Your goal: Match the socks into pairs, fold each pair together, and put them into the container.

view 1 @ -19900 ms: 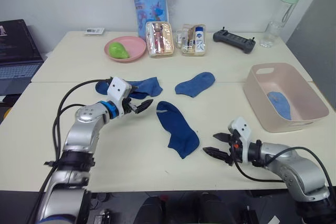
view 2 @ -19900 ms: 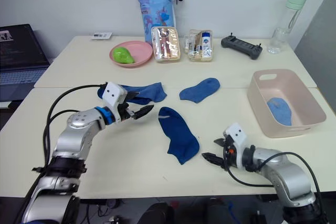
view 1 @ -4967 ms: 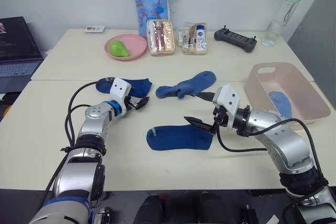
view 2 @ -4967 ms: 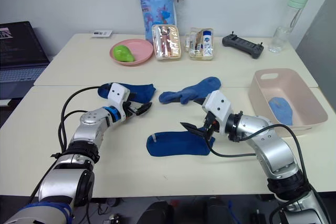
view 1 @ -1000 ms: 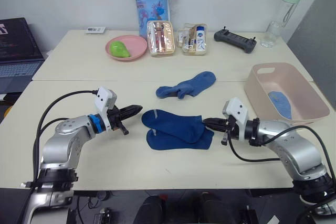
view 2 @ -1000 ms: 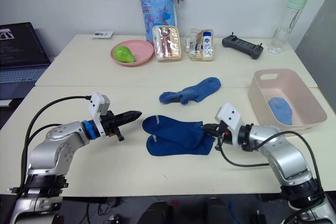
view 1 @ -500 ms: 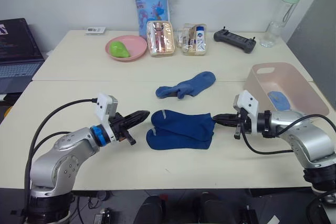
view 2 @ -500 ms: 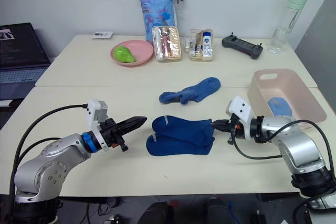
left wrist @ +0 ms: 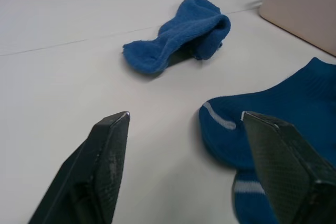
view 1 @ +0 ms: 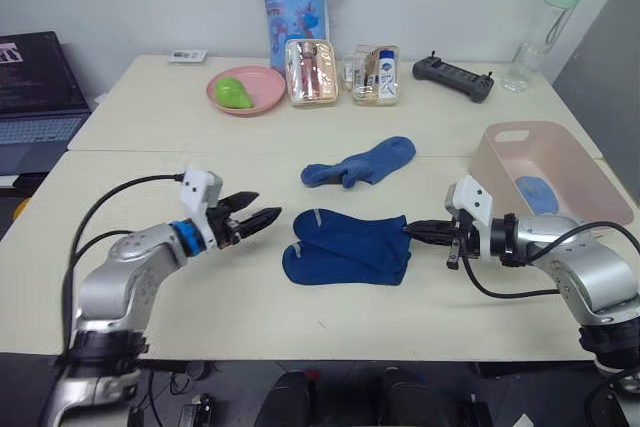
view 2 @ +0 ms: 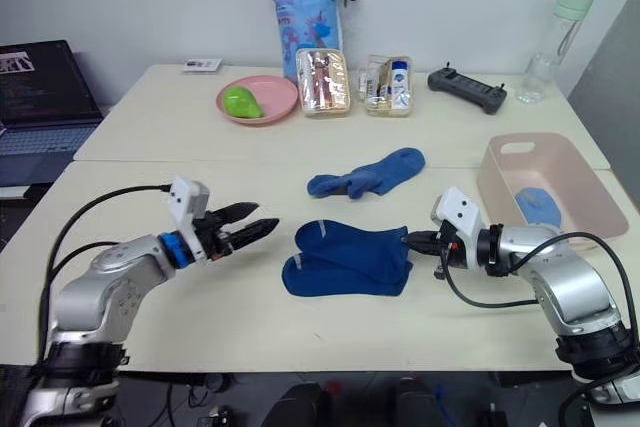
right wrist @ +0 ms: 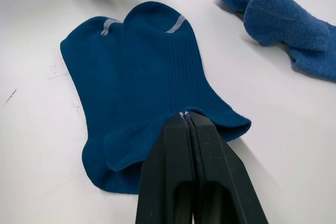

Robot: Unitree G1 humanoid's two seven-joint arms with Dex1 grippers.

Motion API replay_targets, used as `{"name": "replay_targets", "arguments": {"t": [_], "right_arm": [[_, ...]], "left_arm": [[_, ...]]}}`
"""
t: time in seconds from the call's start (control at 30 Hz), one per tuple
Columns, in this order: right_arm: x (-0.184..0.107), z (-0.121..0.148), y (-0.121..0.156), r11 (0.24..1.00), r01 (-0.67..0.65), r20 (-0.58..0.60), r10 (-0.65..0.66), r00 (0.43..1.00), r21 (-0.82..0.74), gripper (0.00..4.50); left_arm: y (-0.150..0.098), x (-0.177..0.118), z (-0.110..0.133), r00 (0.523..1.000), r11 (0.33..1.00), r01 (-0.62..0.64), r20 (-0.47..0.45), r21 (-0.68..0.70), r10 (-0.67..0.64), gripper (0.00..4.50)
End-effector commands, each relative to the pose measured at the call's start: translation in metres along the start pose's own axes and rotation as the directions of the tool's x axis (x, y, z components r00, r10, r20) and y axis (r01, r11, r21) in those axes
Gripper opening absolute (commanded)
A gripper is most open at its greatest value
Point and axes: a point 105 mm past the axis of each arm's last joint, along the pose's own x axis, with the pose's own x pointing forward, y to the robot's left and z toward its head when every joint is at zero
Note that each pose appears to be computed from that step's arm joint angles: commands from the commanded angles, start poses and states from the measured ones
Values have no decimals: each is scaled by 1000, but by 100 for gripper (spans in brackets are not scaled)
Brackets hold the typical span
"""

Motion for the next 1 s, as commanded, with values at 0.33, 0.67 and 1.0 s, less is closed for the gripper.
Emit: {"name": "replay_targets", "arguments": {"t": [0.33,0.67,1.0], "right_arm": [[1,12,5,999,8,37,-7,999,-39,0],[2,11,4,999,17,40,-15,999,-35,0],[2,18,-1,999,43,79,-41,996,-24,0]], "left_arm": [[0,49,-30,984,992,79,-166,99,-61,303],[-8,43,-19,983,987,136,-136,85,-124,5],[-19,12,4,989,990,143,-44,2,-143,5]]}}
